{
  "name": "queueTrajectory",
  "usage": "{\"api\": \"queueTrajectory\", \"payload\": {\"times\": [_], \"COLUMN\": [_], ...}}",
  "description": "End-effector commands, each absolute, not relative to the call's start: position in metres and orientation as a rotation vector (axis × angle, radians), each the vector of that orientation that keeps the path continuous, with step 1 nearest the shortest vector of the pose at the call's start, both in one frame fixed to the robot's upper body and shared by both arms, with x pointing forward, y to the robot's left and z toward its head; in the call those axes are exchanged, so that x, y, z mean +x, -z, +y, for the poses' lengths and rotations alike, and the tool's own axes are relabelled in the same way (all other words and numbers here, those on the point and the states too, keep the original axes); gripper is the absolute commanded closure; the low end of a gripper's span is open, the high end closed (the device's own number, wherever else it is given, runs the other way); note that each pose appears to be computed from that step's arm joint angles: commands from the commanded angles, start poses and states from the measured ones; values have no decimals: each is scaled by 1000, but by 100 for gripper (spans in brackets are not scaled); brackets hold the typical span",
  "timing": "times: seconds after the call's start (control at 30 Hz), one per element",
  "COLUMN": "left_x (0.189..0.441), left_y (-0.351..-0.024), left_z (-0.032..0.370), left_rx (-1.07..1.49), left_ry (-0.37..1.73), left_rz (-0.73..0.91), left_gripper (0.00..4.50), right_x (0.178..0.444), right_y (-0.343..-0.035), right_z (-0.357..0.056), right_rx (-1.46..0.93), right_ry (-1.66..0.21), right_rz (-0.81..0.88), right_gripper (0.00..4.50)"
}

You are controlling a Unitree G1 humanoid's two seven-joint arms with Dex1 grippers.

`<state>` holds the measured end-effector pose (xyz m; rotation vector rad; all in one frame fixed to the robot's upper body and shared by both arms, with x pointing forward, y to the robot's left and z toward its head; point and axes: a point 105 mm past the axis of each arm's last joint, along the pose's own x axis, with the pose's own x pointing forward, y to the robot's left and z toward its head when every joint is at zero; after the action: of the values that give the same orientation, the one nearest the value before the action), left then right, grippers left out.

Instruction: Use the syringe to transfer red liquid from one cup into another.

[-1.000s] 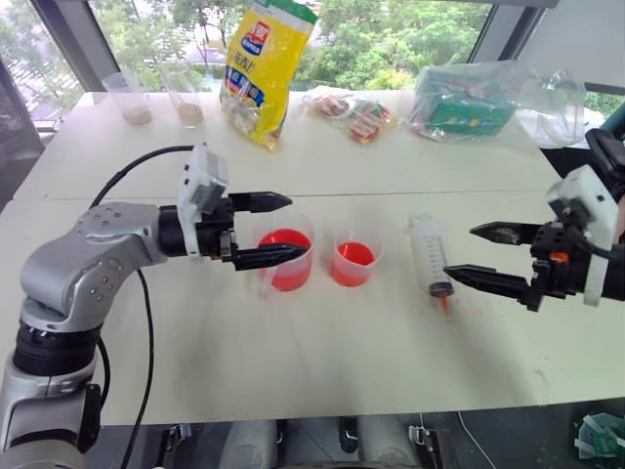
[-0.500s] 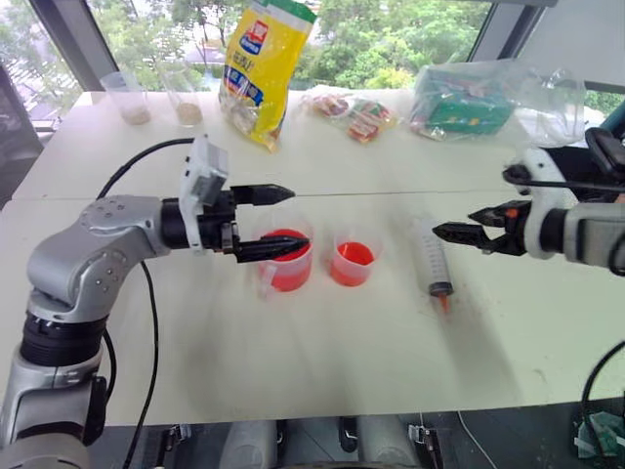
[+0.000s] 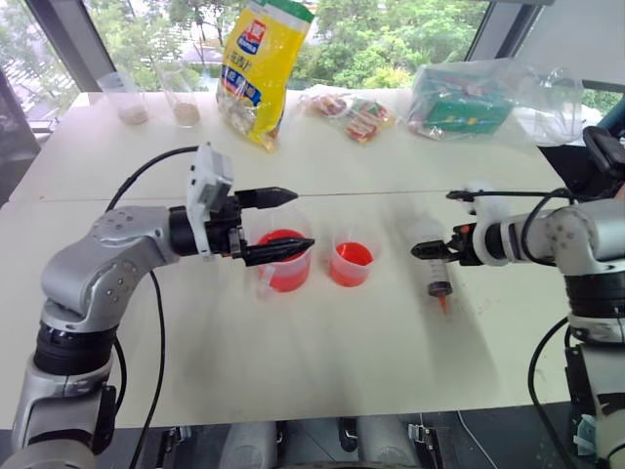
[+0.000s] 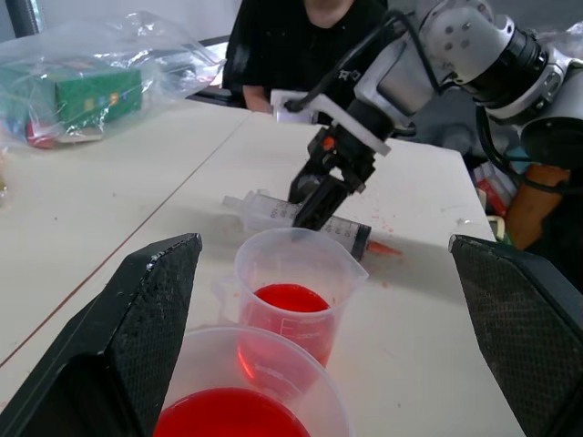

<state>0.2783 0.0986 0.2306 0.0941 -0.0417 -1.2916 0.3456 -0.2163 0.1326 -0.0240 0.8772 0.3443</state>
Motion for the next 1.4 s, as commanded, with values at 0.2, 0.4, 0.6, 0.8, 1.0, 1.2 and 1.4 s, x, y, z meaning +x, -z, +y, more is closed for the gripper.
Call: {"api": "queueTrajectory", "payload": {"times": [0.2,0.4,0.6,0.8,1.0,1.2,1.4], "left_x": [278,281,290,301,311,320,331], "left_y": [-243,-244,-252,-264,-284,-301,-312], "left_z": [101,105,113,124,131,143,167], "left_rx": [134,152,173,197,194,213,257], "left_ry": [1259,1240,1216,1182,1150,1119,1065], "left_rz": [-109,-112,-121,-141,-180,-189,-165], "left_gripper": [0,0,0,0,0,0,0], "right_x": [358,362,359,357,309,279,295], "right_y": [-129,-122,-150,-245,-332,-334,-309], "right_z": [-207,-208,-222,-215,-149,-79,-31], "right_rx": [-91,-103,-67,-34,29,131,233], "right_ry": [-368,-367,-354,-429,-790,-1117,-1208], "right_rz": [873,879,789,299,-294,-528,-568], "right_gripper": [54,313,314,314,314,314,314]}}
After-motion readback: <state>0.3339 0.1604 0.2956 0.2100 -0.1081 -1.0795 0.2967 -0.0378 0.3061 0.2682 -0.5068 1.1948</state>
